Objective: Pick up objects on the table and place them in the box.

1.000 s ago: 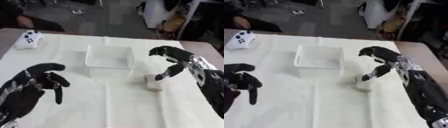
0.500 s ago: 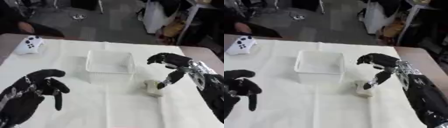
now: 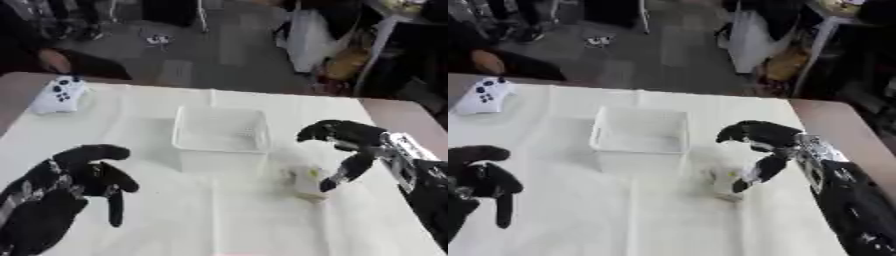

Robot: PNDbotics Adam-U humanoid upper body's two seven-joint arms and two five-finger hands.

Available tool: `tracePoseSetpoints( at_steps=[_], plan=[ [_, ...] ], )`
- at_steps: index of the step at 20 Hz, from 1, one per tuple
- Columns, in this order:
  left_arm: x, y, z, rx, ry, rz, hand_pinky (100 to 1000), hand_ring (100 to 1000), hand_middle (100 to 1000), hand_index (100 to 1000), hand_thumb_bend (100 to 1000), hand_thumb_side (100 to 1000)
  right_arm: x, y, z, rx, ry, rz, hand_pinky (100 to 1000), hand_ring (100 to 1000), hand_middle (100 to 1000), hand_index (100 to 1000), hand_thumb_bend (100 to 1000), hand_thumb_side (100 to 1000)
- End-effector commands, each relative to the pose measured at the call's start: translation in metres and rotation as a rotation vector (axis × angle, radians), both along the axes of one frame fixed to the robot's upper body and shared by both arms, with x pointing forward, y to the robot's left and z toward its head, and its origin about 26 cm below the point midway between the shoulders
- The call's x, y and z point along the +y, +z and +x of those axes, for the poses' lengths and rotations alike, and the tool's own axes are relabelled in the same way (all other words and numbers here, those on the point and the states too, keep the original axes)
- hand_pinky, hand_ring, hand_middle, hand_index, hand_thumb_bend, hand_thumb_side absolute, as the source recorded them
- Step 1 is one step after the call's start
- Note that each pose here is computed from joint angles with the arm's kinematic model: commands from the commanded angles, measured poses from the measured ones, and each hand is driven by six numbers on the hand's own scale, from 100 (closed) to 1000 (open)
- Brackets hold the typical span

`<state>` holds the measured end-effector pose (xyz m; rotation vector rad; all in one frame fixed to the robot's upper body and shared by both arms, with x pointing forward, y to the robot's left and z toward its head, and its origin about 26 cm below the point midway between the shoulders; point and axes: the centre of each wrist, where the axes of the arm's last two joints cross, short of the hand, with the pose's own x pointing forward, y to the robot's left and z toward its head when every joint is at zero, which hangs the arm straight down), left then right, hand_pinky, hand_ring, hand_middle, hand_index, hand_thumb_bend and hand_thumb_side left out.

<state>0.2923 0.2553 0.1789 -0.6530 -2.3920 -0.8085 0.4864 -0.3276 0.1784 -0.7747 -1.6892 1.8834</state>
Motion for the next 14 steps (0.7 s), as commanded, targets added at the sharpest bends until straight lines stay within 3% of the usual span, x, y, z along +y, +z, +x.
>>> tracePoseSetpoints(
  at_steps=[1, 14],
  plan=[
    [0.001, 0.007, -0.002, -0.023, -0.001, 0.01, 354, 713, 850, 925, 529, 919, -0.01, 0.019, -0.002, -0.011, -0.03, -0.012, 937, 846, 855, 923, 909, 1000],
    [0.001, 0.006, -0.002, -0.021, -0.002, 0.012, 355, 714, 850, 925, 529, 919, 0.002, 0.006, -0.001, 0.072, -0.07, 0.026, 924, 807, 837, 939, 874, 1000]
  ],
)
